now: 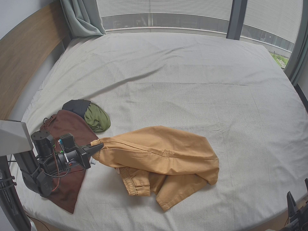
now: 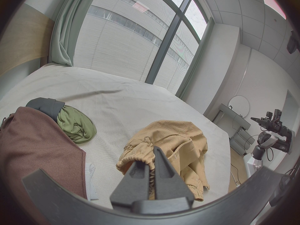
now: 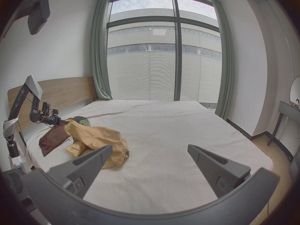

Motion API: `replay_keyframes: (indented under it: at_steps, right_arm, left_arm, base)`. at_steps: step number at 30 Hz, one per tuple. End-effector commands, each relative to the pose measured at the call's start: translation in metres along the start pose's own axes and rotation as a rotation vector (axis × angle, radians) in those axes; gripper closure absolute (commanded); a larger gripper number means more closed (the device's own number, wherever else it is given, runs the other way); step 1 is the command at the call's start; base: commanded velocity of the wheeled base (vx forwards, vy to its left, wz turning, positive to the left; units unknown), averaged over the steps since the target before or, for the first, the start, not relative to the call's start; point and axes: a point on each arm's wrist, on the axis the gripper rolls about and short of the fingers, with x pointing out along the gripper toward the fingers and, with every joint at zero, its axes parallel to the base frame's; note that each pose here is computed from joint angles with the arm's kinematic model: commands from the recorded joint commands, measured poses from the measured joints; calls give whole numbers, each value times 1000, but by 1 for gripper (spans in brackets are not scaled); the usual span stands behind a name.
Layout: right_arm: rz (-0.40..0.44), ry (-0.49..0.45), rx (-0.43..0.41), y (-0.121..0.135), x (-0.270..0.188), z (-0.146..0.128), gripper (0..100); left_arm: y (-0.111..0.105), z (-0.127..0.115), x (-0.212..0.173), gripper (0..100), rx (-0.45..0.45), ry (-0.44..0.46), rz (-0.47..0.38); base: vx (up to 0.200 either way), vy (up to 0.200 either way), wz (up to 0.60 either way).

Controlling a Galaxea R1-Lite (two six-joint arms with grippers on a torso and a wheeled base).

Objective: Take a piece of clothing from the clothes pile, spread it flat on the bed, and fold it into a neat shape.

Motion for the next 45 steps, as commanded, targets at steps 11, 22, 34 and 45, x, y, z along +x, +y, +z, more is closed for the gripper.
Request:
replay_keyframes:
  at_steps: [11,22,34,45]
  right_arm:
    - [125,-47,39,0,7,54,0]
    - [192,92,84,0,53,92,0]
    - [329,251,153,5,106,106,0]
    - [351,373,175,7,149,108,0]
  left_arm:
    - [-2,1,0,100,4,-3,-7]
    - [-2,1,1,100,4,-3,-7]
    - [-2,1,1,100,5,-1,-7]
    - [-2,2,1,100,7,-4,-7]
  base:
    - [0,0,0]
    - [0,0,0]
    - [0,0,0]
    - [0,0,0]
